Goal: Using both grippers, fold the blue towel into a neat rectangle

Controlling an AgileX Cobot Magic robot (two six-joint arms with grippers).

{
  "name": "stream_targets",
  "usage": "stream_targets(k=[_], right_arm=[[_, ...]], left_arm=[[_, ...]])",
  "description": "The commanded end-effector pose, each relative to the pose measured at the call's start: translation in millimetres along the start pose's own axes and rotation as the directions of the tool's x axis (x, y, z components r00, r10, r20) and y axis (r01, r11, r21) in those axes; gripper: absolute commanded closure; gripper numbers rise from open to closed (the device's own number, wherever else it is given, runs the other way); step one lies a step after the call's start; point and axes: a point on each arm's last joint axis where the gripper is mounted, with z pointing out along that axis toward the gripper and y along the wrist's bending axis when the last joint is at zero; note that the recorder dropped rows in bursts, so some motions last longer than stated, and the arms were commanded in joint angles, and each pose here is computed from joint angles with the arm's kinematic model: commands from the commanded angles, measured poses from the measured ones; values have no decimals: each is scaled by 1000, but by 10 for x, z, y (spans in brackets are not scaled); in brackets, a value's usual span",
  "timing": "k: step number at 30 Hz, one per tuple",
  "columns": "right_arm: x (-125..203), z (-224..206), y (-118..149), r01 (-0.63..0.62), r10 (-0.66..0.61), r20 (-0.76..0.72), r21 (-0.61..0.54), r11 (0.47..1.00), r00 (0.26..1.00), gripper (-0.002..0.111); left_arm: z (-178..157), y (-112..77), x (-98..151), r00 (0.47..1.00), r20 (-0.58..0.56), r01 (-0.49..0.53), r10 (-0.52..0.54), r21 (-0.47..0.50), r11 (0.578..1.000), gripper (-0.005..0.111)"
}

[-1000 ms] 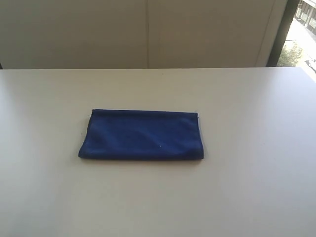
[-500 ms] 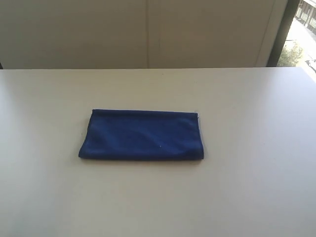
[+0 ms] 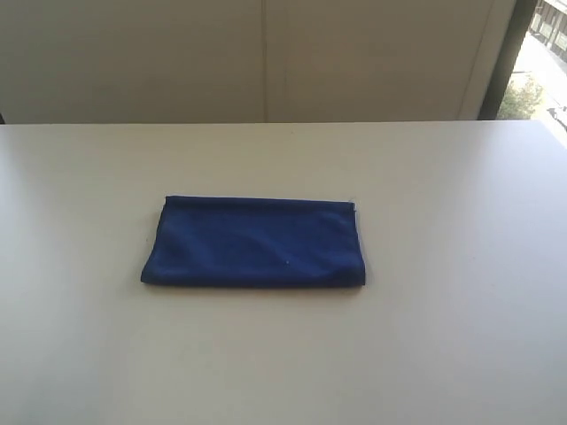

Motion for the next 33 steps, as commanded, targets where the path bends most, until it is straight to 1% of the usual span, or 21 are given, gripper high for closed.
stream_targets(k=[1,25,33], right_arm=[[-4,1,2,6,-6,23,-4,1000,1000,108],[-4,1,1,6,-6,23,-3,1000,1000,108],[-4,1,1,8,-8,23,-2,1000,1000,108]], left_arm=[[1,0,8,1000,1,1,-1,-1,1000,107],[1,-1,15,1000,-8,1,-1,0,1000,107],[1,10,17,1000,-9,-28,28,-11,1000,107]])
